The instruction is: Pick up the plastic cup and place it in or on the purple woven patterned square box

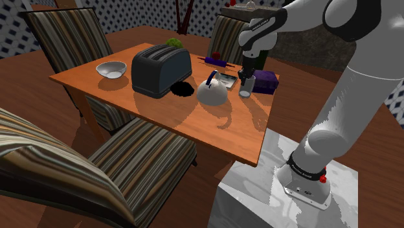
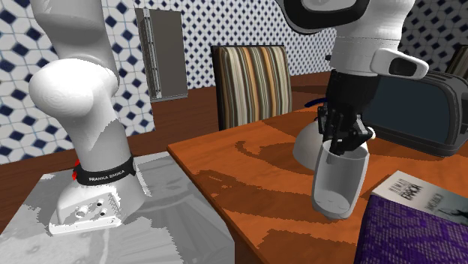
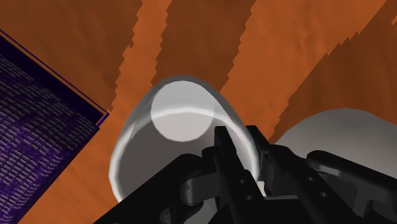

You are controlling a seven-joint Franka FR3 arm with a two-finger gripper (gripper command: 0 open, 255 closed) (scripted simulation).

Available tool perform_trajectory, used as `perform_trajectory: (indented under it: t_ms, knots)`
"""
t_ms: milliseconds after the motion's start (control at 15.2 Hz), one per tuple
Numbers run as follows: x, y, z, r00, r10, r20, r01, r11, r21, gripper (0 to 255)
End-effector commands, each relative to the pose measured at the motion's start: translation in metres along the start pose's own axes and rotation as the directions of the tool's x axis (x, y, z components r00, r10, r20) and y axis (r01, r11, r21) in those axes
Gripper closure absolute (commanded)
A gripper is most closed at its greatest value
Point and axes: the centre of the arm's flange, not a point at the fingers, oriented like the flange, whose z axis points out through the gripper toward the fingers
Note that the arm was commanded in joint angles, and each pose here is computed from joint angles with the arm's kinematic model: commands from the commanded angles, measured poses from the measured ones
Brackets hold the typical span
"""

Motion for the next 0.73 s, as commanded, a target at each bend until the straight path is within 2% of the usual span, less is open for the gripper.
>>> perform_trajectory:
  t_ms: [0, 660]
  knots:
    - [0.000, 0.000, -0.005, 1.000, 0.000, 0.001, 0.000, 1.000, 0.000, 255]
    - [-0.003, -0.003, -0.057, 1.000, 0.000, 0.001, 0.000, 1.000, 0.000, 255]
